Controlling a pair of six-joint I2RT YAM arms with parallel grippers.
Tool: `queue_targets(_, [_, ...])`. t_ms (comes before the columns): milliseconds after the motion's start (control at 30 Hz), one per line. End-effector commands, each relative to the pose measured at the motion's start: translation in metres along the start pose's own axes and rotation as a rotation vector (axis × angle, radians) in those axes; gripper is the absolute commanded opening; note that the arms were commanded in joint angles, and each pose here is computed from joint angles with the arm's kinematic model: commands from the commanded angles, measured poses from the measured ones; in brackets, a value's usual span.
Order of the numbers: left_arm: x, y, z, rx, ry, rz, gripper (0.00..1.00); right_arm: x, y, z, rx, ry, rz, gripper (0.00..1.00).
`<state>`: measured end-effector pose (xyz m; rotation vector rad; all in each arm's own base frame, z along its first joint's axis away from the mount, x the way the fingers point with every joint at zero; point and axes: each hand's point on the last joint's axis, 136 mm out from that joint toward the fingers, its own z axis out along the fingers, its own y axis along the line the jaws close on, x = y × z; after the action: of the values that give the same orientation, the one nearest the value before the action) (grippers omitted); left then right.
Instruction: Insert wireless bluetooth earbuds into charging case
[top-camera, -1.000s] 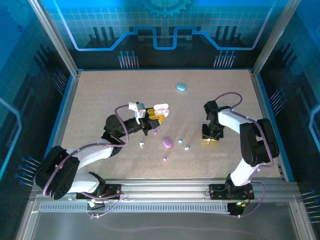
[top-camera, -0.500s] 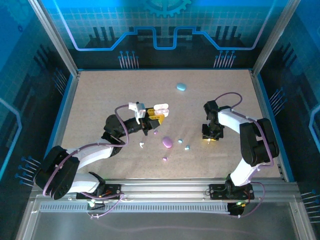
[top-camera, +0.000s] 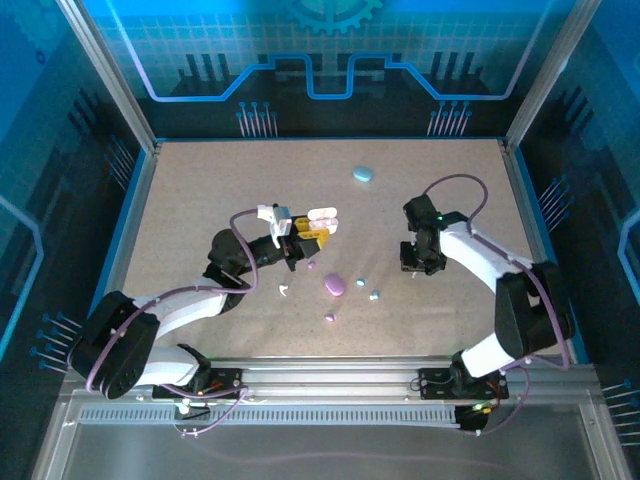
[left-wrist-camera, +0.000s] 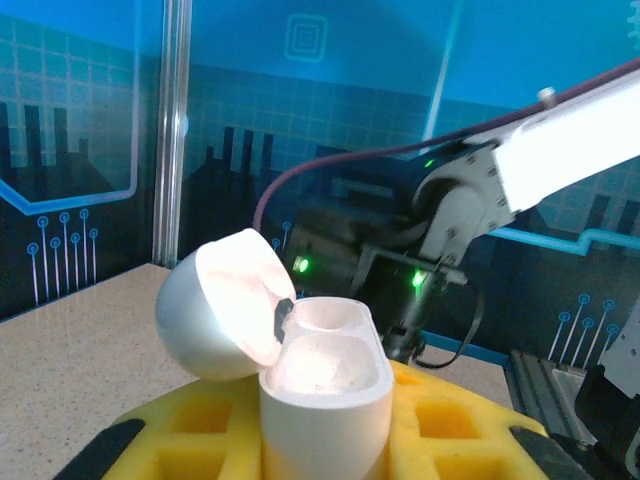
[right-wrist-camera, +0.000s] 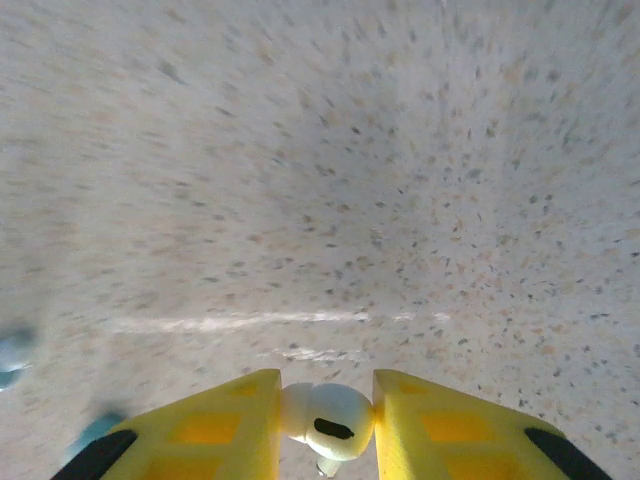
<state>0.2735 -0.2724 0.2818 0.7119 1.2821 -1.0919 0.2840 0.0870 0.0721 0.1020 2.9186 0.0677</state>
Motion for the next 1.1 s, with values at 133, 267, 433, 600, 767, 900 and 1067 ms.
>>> queue_targets(133, [-0.005,0.001,0.009,0.008,-0.020,-0.013,0.18,-0.047,0.049,-0.133,-0.126,-0.433,-0.143,0.29])
queue_targets(267, [-0.005,0.000,0.012,0.017,-0.029,-0.025,0.18,-0.056,0.079,-0.202,-0.205,-0.646,-0.220,0.27])
queue_targets(433, [-0.006,-0.003,0.018,0.034,-0.035,-0.031,0.18,-0.054,0.122,-0.248,-0.300,-0.759,-0.341,0.27])
queue_targets(600, [-0.007,-0.006,0.022,0.046,-0.036,-0.034,0.18,-0.052,0.156,-0.264,-0.343,-0.793,-0.423,0.27])
queue_targets(767, [-0.009,-0.008,0.023,0.053,-0.041,-0.033,0.18,-0.051,0.182,-0.263,-0.368,-0.809,-0.488,0.28])
queue_targets(900, [-0.011,-0.009,0.022,0.051,-0.047,-0.030,0.18,-0.050,0.191,-0.258,-0.372,-0.803,-0.511,0.28])
queue_targets(1067, [-0.012,-0.009,0.022,0.053,-0.050,-0.033,0.19,-0.048,0.195,-0.251,-0.377,-0.792,-0.520,0.28])
